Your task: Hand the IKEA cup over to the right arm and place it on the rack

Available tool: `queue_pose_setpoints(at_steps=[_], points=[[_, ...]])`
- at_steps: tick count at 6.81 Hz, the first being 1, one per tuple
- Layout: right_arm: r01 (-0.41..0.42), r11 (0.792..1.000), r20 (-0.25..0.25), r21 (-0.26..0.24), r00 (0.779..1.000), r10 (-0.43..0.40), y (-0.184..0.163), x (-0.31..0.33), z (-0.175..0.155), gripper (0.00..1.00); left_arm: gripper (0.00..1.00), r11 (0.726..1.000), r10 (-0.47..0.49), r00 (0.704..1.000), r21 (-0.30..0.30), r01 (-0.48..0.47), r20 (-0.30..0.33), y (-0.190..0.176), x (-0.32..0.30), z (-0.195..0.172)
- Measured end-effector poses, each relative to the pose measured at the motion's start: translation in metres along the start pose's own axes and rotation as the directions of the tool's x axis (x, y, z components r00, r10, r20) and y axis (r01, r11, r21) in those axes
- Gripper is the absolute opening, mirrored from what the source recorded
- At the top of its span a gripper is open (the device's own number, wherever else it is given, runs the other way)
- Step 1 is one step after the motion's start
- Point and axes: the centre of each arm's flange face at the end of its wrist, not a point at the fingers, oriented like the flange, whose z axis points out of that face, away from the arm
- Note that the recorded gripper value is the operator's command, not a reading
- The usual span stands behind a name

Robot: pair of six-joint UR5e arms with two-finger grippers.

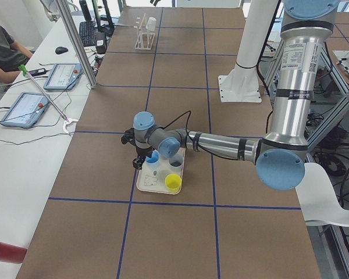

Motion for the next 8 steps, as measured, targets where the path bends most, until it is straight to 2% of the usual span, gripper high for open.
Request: queue_pose_setpoints(at_steps=[3, 5, 6, 8], points=[[0.000, 1.000, -0.003, 0.000, 1.000, 0.000, -0.001, 0.001, 0.001, 1.00, 0.50, 1.000, 0.009, 1.000, -0.005, -0.009, -0.005, -0.001, 0.006, 0.004], [-0.001, 1.000, -0.005, -0.002, 1.000, 0.001, -0.001, 0.002, 0.003, 1.00, 0.06, 1.000, 0.008, 1.000, -0.005, -0.008, -0.006, -0.001, 0.006, 0.004], [-0.002, 1.000, -0.005, -0.003, 1.000, 0.002, -0.001, 0.002, 0.003, 1.00, 0.00, 1.000, 0.012, 1.000, -0.007, -0.012, -0.007, -0.001, 0.007, 0.005], [-0.002, 1.000, -0.005, -0.004, 1.000, 0.002, -0.001, 0.002, 0.003, 1.00, 0.00, 1.000, 0.022, 1.000, -0.002, -0.022, -0.011, -0.003, 0.014, 0.002]])
